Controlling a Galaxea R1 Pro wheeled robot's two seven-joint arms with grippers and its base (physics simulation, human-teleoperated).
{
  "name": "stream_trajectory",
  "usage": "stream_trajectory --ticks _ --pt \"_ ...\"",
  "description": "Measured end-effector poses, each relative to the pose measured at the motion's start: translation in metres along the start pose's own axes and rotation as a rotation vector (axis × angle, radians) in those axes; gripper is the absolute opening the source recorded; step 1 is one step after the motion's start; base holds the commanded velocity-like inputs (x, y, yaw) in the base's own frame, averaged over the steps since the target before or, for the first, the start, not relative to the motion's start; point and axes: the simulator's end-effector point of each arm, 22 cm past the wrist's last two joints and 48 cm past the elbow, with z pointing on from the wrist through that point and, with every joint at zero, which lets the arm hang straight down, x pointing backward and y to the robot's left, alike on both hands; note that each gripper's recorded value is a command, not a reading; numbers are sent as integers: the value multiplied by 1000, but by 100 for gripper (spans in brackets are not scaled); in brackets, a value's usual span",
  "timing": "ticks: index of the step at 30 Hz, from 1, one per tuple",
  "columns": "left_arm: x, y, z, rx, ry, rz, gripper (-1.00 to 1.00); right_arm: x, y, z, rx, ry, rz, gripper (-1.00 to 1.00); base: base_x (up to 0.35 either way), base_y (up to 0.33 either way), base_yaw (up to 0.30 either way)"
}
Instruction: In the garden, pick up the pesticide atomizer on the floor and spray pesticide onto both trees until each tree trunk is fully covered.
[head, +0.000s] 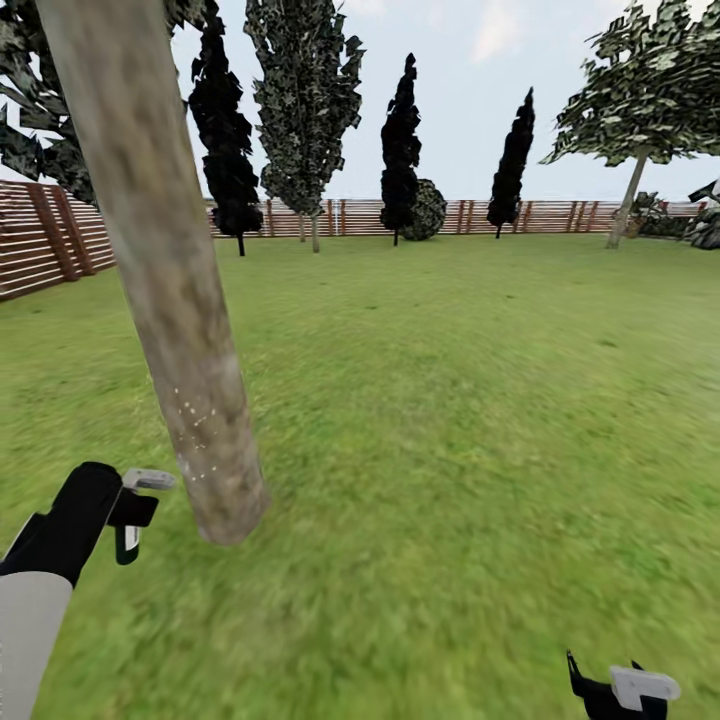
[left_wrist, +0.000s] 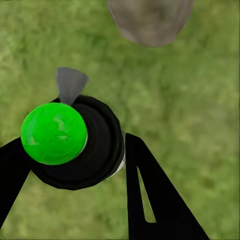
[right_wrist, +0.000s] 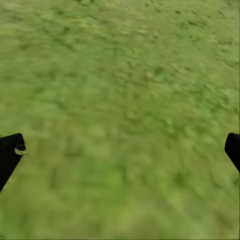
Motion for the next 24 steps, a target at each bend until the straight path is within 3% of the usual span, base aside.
stream_trajectory --ticks 17,20,24 --pt "-2 -6 1 8 -6 2 -100 0 0 0 0 0 0 100 41 -249 4" --pt "33 -6 24 32 74 -19 -100 0 -1 0 2 -1 0 100 99 -271 112" --pt "40 14 43 -25 23 -56 -100 -1 -1 0 3 -1 1 100 188 -238 122"
